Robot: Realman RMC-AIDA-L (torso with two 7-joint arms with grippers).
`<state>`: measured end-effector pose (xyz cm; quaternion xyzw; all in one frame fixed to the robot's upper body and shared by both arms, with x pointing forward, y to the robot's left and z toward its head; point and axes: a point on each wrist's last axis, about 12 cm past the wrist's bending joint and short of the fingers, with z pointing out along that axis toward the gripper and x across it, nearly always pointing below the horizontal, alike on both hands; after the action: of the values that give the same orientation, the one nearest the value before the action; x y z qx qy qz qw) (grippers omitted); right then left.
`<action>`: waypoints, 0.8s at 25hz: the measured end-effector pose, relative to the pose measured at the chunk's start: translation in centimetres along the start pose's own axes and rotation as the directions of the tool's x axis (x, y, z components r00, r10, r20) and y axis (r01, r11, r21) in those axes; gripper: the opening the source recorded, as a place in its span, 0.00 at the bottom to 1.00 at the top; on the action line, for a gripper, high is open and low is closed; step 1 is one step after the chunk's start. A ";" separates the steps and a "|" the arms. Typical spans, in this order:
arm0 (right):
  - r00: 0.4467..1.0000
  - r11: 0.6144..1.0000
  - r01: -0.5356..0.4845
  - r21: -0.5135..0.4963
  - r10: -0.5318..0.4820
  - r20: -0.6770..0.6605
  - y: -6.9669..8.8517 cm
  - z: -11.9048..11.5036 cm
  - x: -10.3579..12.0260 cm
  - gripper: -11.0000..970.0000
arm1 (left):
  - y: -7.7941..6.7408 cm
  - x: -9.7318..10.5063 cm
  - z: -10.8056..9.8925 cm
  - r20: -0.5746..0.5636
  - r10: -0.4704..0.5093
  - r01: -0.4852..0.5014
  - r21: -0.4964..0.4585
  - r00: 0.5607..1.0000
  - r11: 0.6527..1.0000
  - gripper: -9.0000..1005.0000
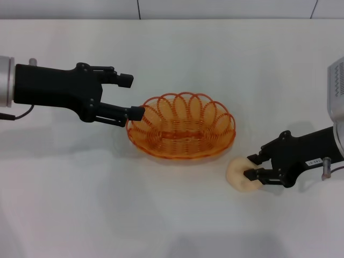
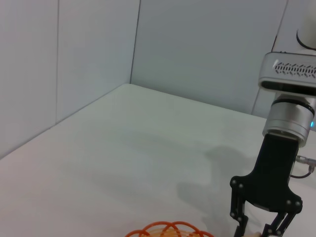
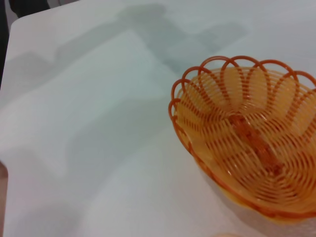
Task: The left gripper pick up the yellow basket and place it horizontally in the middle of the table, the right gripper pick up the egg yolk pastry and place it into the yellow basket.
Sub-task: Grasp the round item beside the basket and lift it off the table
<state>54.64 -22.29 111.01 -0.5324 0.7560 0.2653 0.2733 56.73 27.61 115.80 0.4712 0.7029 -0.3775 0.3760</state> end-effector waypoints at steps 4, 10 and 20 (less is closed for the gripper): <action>1.000 1.000 0.000 -0.002 0.000 -0.003 0.0 0.1 0.0 0.32 | 0.0 0.1 -0.1 0.002 -0.002 0.002 -0.002 1.000 1.000 0.86; 1.000 1.000 0.009 -0.002 -0.009 0.005 0.1 -0.2 -0.4 0.26 | 0.0 0.1 -0.1 0.005 -0.002 0.002 -0.004 1.000 1.000 0.86; 0.999 1.000 -0.003 0.016 0.003 0.033 -0.1 -1.8 -1.3 0.14 | -0.1 0.5 -0.3 0.006 -0.005 0.005 -0.009 1.000 1.000 0.86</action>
<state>54.87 -22.70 113.18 -0.5245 0.7543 0.2685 0.2895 56.42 28.01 115.52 0.4665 0.7046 -0.3769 0.3793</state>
